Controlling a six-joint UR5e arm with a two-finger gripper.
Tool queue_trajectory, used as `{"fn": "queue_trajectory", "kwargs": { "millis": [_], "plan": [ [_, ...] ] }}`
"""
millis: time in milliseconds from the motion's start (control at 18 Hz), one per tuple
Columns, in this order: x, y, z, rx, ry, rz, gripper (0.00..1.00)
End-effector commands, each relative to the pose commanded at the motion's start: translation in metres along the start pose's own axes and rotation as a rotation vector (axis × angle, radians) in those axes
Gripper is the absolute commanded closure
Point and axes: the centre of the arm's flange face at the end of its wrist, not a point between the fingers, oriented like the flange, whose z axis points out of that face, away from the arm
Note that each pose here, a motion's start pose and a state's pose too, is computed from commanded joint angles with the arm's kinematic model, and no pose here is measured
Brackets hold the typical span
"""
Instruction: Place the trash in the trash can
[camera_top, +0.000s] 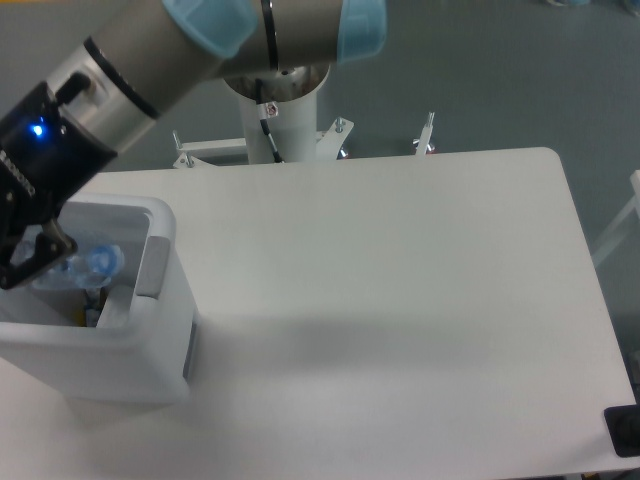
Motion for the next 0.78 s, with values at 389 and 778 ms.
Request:
{"fn": "queue_trajectory", "kwargs": {
  "millis": [389, 778],
  "plan": [
    [-0.015, 0.005, -0.013, 0.005, -0.026, -0.020, 0.00],
    [-0.124, 0.023, -0.118, 0.082, -0.204, -0.125, 0.00]
  ]
}}
